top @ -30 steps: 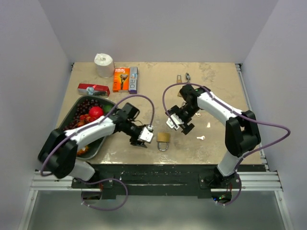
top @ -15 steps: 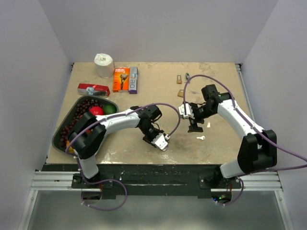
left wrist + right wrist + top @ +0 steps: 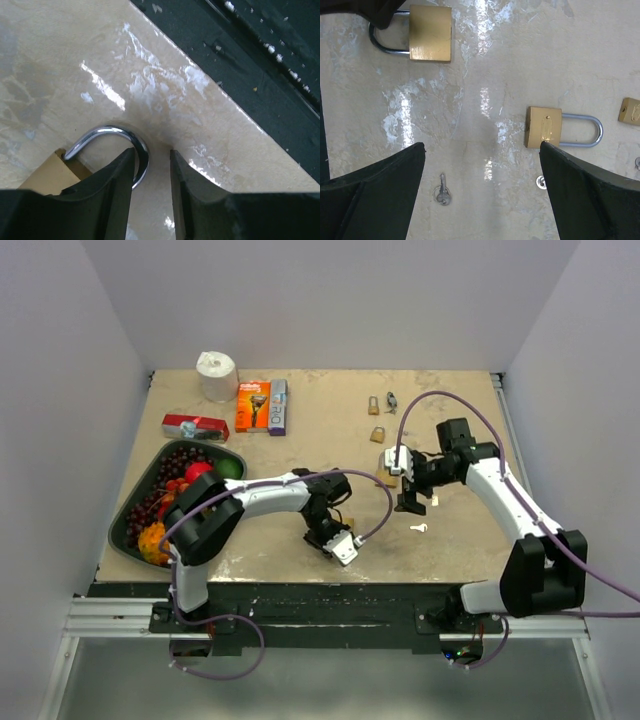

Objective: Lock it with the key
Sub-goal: Adjust the lock at the center of the board.

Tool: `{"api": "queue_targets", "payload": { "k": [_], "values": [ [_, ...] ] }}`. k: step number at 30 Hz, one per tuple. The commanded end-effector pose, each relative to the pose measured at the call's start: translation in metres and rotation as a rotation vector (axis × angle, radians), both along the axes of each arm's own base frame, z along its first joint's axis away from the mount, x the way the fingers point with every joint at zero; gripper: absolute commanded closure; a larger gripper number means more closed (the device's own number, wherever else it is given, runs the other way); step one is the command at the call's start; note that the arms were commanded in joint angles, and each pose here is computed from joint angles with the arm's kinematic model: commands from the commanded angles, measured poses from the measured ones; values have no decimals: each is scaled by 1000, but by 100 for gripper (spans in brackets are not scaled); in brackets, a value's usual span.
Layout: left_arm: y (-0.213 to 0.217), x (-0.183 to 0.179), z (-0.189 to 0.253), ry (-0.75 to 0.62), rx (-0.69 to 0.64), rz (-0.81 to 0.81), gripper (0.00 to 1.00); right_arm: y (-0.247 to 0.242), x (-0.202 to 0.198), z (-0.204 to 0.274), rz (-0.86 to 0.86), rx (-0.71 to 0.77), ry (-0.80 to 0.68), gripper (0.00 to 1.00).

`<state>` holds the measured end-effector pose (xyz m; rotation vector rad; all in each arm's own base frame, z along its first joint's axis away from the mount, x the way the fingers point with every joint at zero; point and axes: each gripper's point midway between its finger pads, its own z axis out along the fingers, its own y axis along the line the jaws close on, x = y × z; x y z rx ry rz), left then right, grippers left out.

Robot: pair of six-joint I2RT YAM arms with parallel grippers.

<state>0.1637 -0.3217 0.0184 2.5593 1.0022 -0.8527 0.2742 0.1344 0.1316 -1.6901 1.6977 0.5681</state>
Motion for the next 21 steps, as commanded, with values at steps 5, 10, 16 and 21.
{"api": "queue_targets", "payload": {
  "k": [5, 10, 16, 21],
  "values": [
    [-9, 2, -13, -47, 30, 26, 73, 1, 5, 14, -98, 65, -19, 1],
    [-21, 7, 10, -51, -12, 88, 100, 3, 15, 22, -177, 109, -18, 1],
    [-46, 26, 76, 87, -145, 277, 100, 9, 30, 33, -270, 191, -13, 1],
    [-54, 54, 136, 288, -271, 437, 100, 9, 35, 35, -316, 231, -6, 1]
  ]
}}
